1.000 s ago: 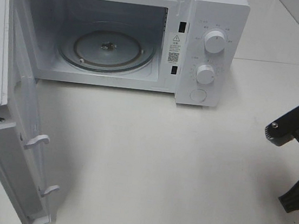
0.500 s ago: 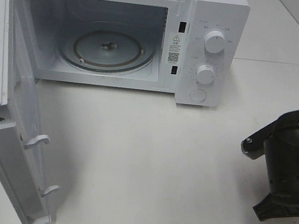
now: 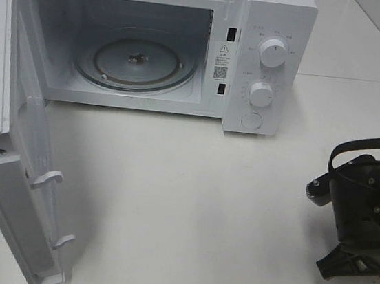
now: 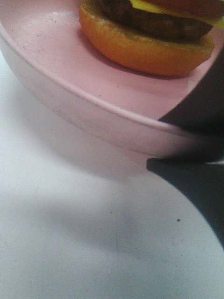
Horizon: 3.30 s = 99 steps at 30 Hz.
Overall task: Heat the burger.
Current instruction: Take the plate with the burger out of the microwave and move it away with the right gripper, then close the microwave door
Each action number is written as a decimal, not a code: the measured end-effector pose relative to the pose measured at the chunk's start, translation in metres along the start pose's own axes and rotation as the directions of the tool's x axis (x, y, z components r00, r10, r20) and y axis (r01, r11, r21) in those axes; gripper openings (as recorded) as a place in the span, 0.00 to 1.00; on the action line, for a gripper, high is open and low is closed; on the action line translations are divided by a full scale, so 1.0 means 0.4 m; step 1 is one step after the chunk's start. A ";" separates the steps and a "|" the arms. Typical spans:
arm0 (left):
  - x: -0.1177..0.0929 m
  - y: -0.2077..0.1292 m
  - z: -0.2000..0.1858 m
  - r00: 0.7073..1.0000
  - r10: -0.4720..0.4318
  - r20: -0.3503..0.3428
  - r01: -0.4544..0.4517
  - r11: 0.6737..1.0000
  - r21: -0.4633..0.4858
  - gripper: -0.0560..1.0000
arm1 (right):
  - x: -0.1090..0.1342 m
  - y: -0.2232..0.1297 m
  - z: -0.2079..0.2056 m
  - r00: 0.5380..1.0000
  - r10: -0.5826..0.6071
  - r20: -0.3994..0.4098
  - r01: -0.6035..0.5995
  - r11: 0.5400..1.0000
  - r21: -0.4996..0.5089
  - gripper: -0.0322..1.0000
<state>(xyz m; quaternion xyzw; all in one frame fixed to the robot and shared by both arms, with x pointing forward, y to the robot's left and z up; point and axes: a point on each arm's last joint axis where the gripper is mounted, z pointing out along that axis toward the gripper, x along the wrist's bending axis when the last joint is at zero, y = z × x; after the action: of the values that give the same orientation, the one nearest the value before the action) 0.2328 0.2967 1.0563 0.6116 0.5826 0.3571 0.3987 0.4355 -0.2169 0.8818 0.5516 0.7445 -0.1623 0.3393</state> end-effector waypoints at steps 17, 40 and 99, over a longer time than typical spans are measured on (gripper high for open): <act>0.000 0.000 0.000 1.000 0.000 0.000 0.000 1.000 0.000 0.99 | -0.004 0.001 0.005 0.999 -0.023 0.037 0.023 1.000 -0.001 0.41; 0.000 0.000 0.000 1.000 0.000 0.000 0.000 1.000 0.000 0.99 | -0.180 -0.070 -0.231 0.900 -0.001 -0.435 -0.131 0.953 -0.273 0.68; 0.000 0.000 0.000 1.000 0.000 0.000 0.000 1.000 0.000 0.99 | -0.388 -0.469 -0.306 0.697 0.429 -0.574 -0.690 0.619 -0.375 0.77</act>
<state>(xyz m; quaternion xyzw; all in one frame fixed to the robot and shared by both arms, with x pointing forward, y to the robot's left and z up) 0.2328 0.2967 1.0563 0.6116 0.5826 0.3571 0.3987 0.2458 -0.3153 1.0509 0.6553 0.5954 0.3091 0.3473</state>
